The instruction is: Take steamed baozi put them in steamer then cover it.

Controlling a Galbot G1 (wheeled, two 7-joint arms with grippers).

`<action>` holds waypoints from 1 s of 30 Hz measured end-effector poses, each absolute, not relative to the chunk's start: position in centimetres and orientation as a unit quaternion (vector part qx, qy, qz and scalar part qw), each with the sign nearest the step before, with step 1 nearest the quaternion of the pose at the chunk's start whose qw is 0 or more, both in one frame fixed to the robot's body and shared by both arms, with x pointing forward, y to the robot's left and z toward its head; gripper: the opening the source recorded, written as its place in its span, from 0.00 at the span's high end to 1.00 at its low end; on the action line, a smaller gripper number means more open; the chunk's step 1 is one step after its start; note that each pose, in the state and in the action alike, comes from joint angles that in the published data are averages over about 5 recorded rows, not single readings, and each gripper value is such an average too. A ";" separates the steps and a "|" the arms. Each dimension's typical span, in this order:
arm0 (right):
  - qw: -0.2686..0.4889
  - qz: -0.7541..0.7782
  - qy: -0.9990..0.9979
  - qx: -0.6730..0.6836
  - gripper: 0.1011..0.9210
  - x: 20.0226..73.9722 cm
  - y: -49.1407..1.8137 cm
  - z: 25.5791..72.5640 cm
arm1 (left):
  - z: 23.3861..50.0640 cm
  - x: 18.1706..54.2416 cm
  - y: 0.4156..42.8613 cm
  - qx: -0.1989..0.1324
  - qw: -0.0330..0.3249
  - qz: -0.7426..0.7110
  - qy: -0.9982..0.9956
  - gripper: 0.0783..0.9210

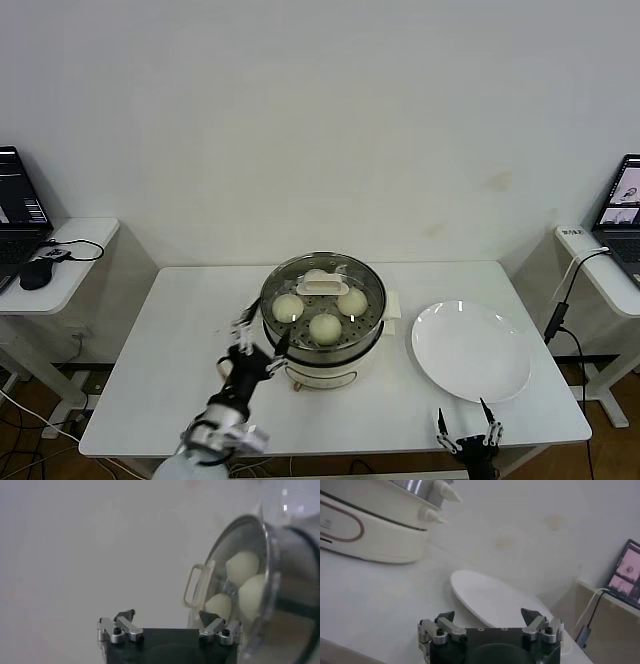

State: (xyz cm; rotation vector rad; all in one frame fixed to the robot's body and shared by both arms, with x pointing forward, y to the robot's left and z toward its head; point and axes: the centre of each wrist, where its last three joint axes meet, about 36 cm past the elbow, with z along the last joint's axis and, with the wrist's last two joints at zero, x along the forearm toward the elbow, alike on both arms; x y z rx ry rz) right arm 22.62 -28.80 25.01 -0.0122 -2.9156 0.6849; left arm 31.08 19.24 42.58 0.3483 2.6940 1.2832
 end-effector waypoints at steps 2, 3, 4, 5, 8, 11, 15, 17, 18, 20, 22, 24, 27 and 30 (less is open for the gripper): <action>0.071 0.226 -0.972 0.001 0.12 22.5 -28.8 25.2 | 41.9 30.0 20.3 0.109 0.058 0.371 0.921 0.12; 0.070 0.225 -0.972 0.004 0.12 22.5 -28.8 25.3 | 41.5 29.5 20.8 0.103 0.051 0.343 0.932 0.12; 0.070 0.223 -0.972 0.006 0.12 22.5 -28.7 25.4 | 41.1 29.0 21.2 0.097 0.043 0.317 0.943 0.12; 0.069 0.221 -0.973 0.009 0.12 22.4 -28.7 25.5 | 40.7 28.5 21.7 0.089 0.035 0.291 0.952 0.12; 0.068 0.213 -0.974 0.017 0.12 22.3 -28.7 25.8 | 39.2 27.1 22.9 0.064 0.010 0.225 0.972 0.12; 0.069 0.203 -0.976 0.025 0.12 22.2 -28.7 26.2 | 37.5 25.8 24.1 0.038 -0.012 0.178 0.983 0.12; 0.070 0.189 -0.979 0.038 0.12 22.1 -28.5 26.8 | 35.5 24.5 25.6 0.011 -0.034 0.134 0.990 0.12; 0.070 0.181 -0.980 0.044 0.12 22.1 -28.4 27.2 | 34.7 23.9 26.3 0.002 -0.044 0.119 0.992 0.12; 0.069 0.177 -0.981 0.047 0.12 22.1 -28.3 27.3 | 34.3 23.6 26.7 -0.001 -0.049 0.112 0.993 0.12; 0.068 0.169 -0.982 0.053 0.12 22.0 -28.0 27.7 | 33.7 23.0 27.2 -0.008 -0.059 0.098 0.993 0.12; 0.068 0.162 -0.983 0.058 0.12 22.0 -27.8 27.9 | 33.2 22.5 27.6 -0.015 -0.068 0.085 0.994 0.12; 0.067 0.156 -0.983 0.064 0.12 21.9 -27.7 28.2 | 32.8 22.0 27.9 -0.020 -0.074 0.074 0.994 0.12; 0.064 0.152 -0.984 0.069 0.12 21.9 -27.6 28.6 | 32.5 21.5 28.1 -0.022 -0.081 0.062 0.995 0.12; 0.061 0.151 -0.984 0.072 0.12 21.7 -27.5 28.8 | 32.3 21.1 28.1 -0.022 -0.086 0.055 0.995 0.12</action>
